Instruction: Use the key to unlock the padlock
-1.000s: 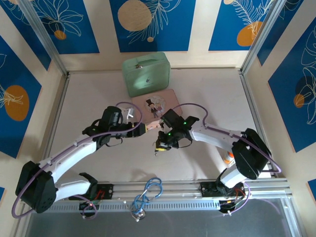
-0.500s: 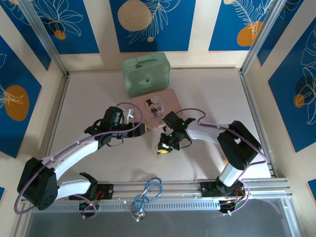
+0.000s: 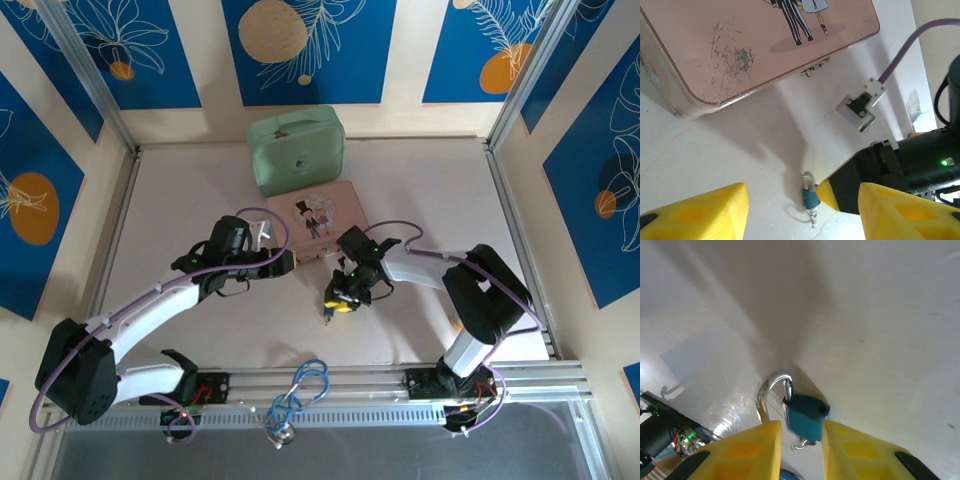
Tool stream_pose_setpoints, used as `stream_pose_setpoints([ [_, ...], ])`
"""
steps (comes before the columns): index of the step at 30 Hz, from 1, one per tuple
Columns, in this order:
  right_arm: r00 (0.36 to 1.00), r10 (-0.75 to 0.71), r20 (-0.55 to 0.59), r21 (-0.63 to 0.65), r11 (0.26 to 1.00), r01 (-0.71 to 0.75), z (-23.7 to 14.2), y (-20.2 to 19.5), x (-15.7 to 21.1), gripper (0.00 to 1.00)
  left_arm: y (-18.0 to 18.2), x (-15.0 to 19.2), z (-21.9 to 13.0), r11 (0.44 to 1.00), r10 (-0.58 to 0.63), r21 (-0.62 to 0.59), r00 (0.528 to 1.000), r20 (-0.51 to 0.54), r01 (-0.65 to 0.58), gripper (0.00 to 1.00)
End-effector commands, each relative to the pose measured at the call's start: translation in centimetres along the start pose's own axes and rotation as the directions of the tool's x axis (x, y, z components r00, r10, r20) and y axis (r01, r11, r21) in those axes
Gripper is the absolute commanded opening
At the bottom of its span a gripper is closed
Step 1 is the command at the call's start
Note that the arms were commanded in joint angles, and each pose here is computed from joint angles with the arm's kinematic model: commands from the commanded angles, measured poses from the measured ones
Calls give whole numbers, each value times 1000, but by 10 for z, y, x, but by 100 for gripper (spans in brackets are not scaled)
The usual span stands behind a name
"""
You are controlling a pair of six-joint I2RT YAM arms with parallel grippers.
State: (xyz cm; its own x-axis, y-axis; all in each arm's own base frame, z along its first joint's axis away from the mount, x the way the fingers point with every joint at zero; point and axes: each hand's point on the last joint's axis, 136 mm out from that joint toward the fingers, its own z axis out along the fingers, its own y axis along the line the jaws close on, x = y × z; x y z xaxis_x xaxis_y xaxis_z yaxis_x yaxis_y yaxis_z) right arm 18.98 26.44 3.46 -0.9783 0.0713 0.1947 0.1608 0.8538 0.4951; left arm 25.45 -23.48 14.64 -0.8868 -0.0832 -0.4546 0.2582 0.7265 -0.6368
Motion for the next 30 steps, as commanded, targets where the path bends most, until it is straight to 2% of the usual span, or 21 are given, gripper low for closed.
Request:
stream_pose_setpoints([
  [1, 997, -41, 64, 38, 999, 39, -31, -1, 6, 32, -10, -9, -7, 1000, 28, 5, 999, 24, -29, 59],
  [6, 959, -148, 243, 84, 988, 132, -103, 16, 7, 37, -24, -32, -25, 996, 89, -26, 994, 66, -88, 60],
  [9, 895, -232, 381, 121, 972, 200, -159, 30, 7, 38, -38, -57, -45, 987, 153, -67, 981, 119, -145, 62],
  [12, 806, -307, 506, 154, 952, 265, -213, 45, 8, 41, -52, -89, -71, 972, 221, -128, 955, 199, -198, 64],
  [14, 727, -371, 578, 153, 924, 350, -243, 63, 12, 55, -62, -109, -88, 960, 265, -163, 928, 261, -228, 66],
  [16, 620, -419, 663, 174, 892, 417, -272, 77, 16, 63, -63, -131, -107, 942, 308, -241, 888, 342, -234, 71],
  [17, 573, -432, 697, 180, 878, 443, -282, 82, 17, 79, -60, -141, -115, 929, 333, -291, 863, 379, -231, 72],
  [18, 521, -428, 738, 186, 872, 453, -292, 84, 15, 99, -54, -151, -126, 905, 372, -361, 829, 418, -225, 74],
  [20, 453, -367, 812, 175, 895, 410, -304, 78, 6, 99, -38, -167, -142, 837, 466, -505, 758, 456, -210, 84],
  [21, 387, -365, 847, 194, 889, 414, -310, 75, 1, 99, -24, -172, -147, 790, 508, -584, 731, 455, -185, 88],
  [22, 309, -390, 868, 242, 874, 421, -309, 68, -7, 99, -5, -174, -150, 740, 530, -660, 717, 454, -129, 90],
  [23, 245, -396, 885, 277, 871, 407, -308, 59, -13, 99, 12, -173, -152, 695, 541, -714, 713, 446, -81, 98],
  [25, 113, -412, 904, 352, 867, 352, -309, 36, -29, 99, 45, -172, -154, 622, 557, -783, 701, 445, 3, 99],
  [26, 72, -418, 905, 380, 874, 302, -311, 23, -35, 99, 57, -170, -153, 601, 558, -799, 707, 435, 18, 99],
  [28, 79, -447, 891, 433, 890, 144, -310, -15, -52, 99, 89, -166, -149, 535, 560, -843, 726, 400, 51, 99],
  [30, 137, -477, 868, 483, 876, -9, -303, -54, -69, 99, 118, -163, -150, 444, 571, -892, 739, 358, 89, 99],
])
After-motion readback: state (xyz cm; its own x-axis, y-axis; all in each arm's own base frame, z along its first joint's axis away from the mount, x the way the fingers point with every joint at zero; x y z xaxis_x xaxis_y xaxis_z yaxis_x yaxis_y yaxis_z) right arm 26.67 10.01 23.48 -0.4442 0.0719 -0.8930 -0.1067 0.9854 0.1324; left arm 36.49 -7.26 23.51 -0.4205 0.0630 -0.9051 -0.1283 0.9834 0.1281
